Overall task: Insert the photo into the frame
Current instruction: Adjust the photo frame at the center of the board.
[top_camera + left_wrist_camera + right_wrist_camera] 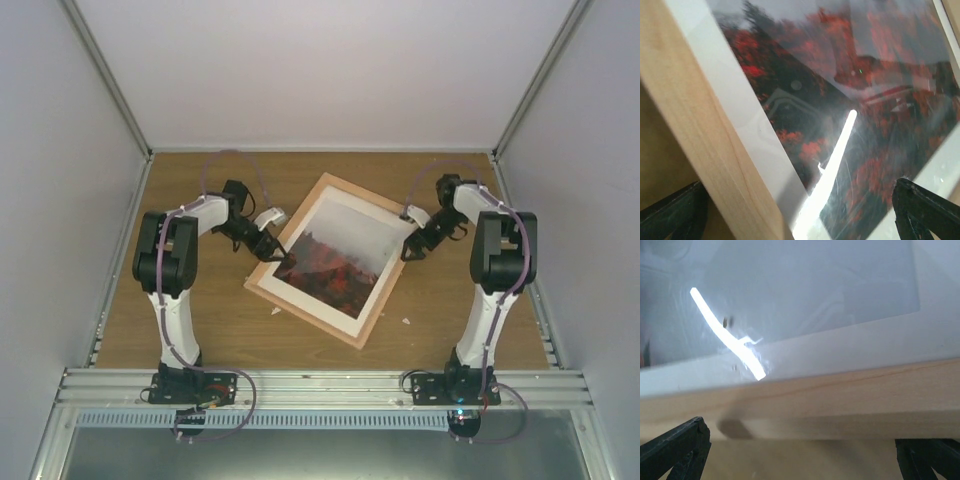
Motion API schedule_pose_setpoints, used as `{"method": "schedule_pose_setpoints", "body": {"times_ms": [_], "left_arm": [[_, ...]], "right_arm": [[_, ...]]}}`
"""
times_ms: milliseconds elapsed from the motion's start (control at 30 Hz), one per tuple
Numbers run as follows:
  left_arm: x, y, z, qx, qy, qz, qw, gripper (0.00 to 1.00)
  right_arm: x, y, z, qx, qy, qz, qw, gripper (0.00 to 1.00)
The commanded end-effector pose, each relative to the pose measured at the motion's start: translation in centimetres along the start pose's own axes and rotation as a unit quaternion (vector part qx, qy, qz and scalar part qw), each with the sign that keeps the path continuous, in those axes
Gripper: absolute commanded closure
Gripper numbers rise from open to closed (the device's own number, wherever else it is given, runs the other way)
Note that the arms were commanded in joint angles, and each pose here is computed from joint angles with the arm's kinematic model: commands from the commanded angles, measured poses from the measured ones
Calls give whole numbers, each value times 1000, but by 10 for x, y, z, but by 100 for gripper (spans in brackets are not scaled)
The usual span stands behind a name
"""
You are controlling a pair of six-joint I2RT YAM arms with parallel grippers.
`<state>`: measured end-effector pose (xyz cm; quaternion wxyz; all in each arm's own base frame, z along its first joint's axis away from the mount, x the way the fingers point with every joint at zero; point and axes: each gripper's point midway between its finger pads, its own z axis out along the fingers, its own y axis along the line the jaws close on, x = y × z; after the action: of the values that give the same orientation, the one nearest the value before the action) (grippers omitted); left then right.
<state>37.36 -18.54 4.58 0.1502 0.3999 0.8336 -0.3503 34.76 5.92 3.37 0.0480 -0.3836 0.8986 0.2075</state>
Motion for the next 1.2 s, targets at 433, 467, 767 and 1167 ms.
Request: {"method": "schedule_pose_setpoints", "body": {"times_ms": [433,467,767,1167], "left_arm": [[21,-30,-32,39,-78,-17,996,1],[18,-27,-33,33,-82,-19,996,1],[14,-1,-37,-22,-89,-42,995,1],[25,-8,-42,-19,-98,-55,994,1]], "right_arm": [[-110,28,-35,-86,-163,-46,982,0],[-104,31,-37,-93,-163,-40,981,0],[-40,60,6,-119,-93,-13,988,0],[-45,89,32,-146,-87,-23,985,0]]}}
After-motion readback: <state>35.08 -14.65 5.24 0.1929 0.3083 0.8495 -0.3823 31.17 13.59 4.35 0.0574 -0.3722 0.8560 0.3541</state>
